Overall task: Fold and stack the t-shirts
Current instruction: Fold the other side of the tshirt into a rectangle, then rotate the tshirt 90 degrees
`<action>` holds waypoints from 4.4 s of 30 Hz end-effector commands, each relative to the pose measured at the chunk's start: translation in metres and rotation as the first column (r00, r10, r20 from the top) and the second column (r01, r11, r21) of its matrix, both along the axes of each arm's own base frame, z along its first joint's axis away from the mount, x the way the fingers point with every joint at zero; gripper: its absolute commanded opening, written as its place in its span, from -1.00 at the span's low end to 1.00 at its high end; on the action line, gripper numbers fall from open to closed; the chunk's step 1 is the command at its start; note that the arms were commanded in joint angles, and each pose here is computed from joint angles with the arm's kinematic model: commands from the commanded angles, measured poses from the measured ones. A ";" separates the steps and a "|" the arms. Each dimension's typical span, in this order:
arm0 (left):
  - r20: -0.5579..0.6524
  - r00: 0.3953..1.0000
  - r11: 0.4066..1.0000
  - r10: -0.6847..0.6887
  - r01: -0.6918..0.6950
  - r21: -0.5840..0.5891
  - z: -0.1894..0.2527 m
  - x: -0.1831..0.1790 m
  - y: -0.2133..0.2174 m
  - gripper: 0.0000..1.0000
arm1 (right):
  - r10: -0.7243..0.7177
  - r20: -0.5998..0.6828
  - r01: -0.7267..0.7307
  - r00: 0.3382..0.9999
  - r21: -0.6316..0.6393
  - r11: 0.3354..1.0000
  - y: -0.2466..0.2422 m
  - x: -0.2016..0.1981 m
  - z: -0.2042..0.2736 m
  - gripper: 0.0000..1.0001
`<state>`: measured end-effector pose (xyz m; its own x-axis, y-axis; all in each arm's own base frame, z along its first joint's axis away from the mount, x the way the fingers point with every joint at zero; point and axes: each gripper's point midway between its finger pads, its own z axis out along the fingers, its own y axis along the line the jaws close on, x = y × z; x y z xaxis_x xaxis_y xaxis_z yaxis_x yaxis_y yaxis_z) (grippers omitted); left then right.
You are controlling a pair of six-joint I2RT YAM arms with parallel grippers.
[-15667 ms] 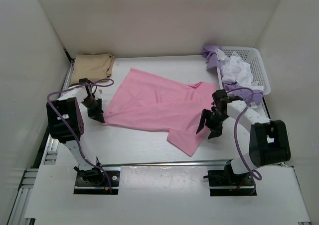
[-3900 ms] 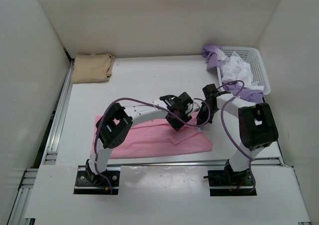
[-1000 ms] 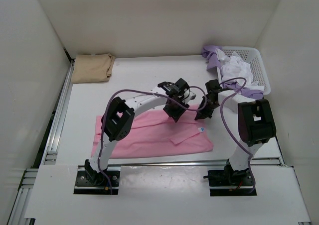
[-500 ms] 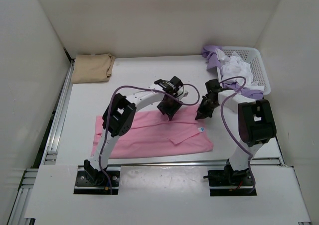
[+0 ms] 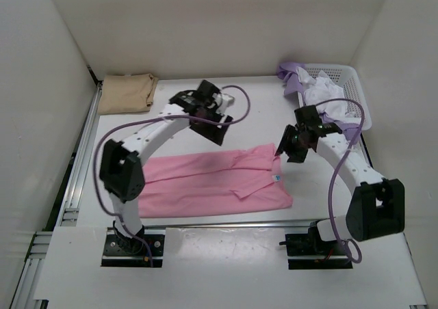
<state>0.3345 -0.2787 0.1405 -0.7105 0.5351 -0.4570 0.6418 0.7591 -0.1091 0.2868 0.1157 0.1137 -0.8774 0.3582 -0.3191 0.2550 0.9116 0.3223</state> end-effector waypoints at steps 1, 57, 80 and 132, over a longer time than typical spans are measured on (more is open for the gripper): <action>0.014 0.989 0.986 0.150 -0.151 0.073 -0.001 0.001 0.074 0.72 | -0.034 -0.140 0.026 0.990 -0.058 0.998 -0.016 -0.056 -0.024 0.15; -0.267 0.700 0.749 0.662 -0.608 0.262 -0.093 -0.073 0.281 0.72 | -0.098 0.195 0.055 0.976 0.215 0.975 0.072 0.228 0.029 0.27; 0.170 0.659 0.660 0.733 -0.749 0.055 -0.004 -0.086 0.315 0.81 | -0.188 -0.090 0.205 0.978 0.263 0.943 0.173 -0.071 -0.039 0.24; -0.171 0.981 0.995 -0.095 0.087 -0.053 -0.075 -0.162 0.079 0.87 | 0.090 -0.187 -0.077 0.978 0.075 0.994 0.091 -0.179 -0.093 0.20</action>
<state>0.1774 -0.1774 0.0694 -0.7429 0.5843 -0.3266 0.6529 0.7402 -0.1609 0.1193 0.2163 0.0288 -0.9490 0.2915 -0.1198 0.2293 0.8995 0.3719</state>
